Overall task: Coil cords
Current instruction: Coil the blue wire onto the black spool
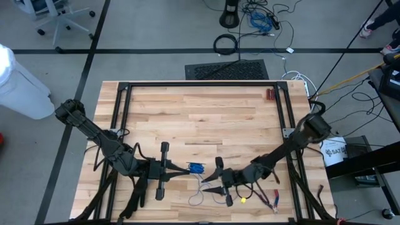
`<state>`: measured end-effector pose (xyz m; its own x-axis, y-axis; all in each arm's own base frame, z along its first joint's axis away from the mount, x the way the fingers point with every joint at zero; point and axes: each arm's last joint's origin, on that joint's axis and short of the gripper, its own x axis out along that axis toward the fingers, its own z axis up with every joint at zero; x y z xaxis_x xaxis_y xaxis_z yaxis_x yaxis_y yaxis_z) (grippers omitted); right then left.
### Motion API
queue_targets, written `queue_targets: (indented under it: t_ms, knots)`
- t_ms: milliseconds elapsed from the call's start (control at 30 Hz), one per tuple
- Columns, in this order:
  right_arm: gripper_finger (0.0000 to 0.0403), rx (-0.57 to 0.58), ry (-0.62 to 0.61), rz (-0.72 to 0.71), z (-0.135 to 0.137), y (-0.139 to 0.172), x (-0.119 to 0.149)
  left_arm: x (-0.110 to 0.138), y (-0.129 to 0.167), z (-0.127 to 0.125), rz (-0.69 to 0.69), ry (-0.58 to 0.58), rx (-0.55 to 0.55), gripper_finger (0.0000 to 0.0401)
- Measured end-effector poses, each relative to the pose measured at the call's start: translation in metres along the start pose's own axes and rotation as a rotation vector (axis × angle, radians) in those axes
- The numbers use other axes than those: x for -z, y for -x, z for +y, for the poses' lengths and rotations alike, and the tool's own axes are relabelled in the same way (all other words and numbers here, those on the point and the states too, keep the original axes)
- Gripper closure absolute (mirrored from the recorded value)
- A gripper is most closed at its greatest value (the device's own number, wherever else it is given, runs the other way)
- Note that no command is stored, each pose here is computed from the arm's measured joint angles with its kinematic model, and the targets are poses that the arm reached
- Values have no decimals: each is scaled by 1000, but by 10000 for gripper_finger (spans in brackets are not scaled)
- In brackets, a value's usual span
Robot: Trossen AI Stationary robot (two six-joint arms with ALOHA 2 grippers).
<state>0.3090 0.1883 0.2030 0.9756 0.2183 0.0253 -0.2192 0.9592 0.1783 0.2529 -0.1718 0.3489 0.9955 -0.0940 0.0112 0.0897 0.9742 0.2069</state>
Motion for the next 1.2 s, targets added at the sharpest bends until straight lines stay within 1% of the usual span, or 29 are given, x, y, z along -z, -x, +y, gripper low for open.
queue_targets:
  t_ms: [100,200,333,567,667,933,1033,1200]
  knots:
    - [267,24,-20,-53,0,-7,9,0,0,0,0,0,2,401]
    - [268,29,-18,-71,1,-18,15,0,0,0,-2,-1,10,401]
    - [268,28,2,-92,7,-32,14,0,0,0,-2,-1,10,401]
    - [272,39,10,-52,8,-36,18,0,1,-2,-3,-1,17,401]
    - [292,43,9,-56,8,-36,16,0,1,-3,-3,-1,20,401]
    - [391,49,21,-35,12,-34,19,-1,2,-5,-4,-2,27,401]
    - [398,47,17,-15,14,-34,21,-1,3,-5,-4,-2,28,401]
    - [401,50,8,69,17,-31,28,1,5,-9,20,-15,46,401]
